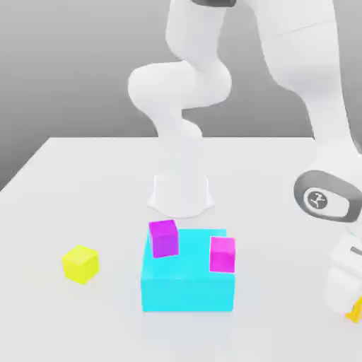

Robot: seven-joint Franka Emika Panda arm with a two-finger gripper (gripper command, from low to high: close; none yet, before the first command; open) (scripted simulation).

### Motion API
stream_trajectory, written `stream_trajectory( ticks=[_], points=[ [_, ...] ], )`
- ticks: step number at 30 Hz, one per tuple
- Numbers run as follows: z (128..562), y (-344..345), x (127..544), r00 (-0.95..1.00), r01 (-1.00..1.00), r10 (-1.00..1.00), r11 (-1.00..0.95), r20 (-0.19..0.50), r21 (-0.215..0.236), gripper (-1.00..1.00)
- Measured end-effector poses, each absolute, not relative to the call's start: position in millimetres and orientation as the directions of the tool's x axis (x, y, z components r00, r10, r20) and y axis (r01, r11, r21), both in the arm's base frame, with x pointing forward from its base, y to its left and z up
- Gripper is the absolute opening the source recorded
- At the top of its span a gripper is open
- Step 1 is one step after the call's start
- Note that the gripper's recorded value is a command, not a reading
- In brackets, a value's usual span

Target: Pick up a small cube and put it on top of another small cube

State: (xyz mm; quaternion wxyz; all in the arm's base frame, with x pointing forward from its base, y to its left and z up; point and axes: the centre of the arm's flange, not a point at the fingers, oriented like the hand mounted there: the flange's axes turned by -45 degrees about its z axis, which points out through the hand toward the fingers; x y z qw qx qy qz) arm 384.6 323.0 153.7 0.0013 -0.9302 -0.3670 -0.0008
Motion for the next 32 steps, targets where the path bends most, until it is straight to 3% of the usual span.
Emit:
stream_trajectory(
  ticks=[3,8,13,16,18,21,23,29,30,32],
  points=[
    [188.0,310.9,389.2,0.741,0.671,0.671,-0.741,-0.002,0.005,-1.0],
    [202.9,186.6,428.8,0.855,0.519,0.518,-0.854,-0.023,0.047,-1.0],
    [216.5,60.7,430.6,0.943,0.333,0.331,-0.941,-0.033,0.067,-1.0],
    [226.1,-51.5,409.1,0.993,0.118,0.116,-0.991,-0.033,0.067,-1.0],
    [234.8,-128.2,372.1,0.999,-0.044,-0.046,-0.997,-0.027,0.057,-1.0],
    [244.8,-190.6,310.5,0.98,-0.201,-0.201,-0.979,-0.01,0.021,-1.0],
    [237.9,-207.0,289.8,0.967,-0.254,-0.254,-0.967,-0.003,0.004,-1.0],
    [186.3,-211.5,282.9,0.963,-0.27,-0.27,-0.963,0.0,-0.002,-1.0],
    [181.5,-211.2,282.4,0.963,-0.27,-0.27,-0.963,0.0,-0.001,1.0],
    [181.5,-211.2,282.4,0.963,-0.27,-0.27,-0.963,0.0,-0.001,1.0]
  ],
)
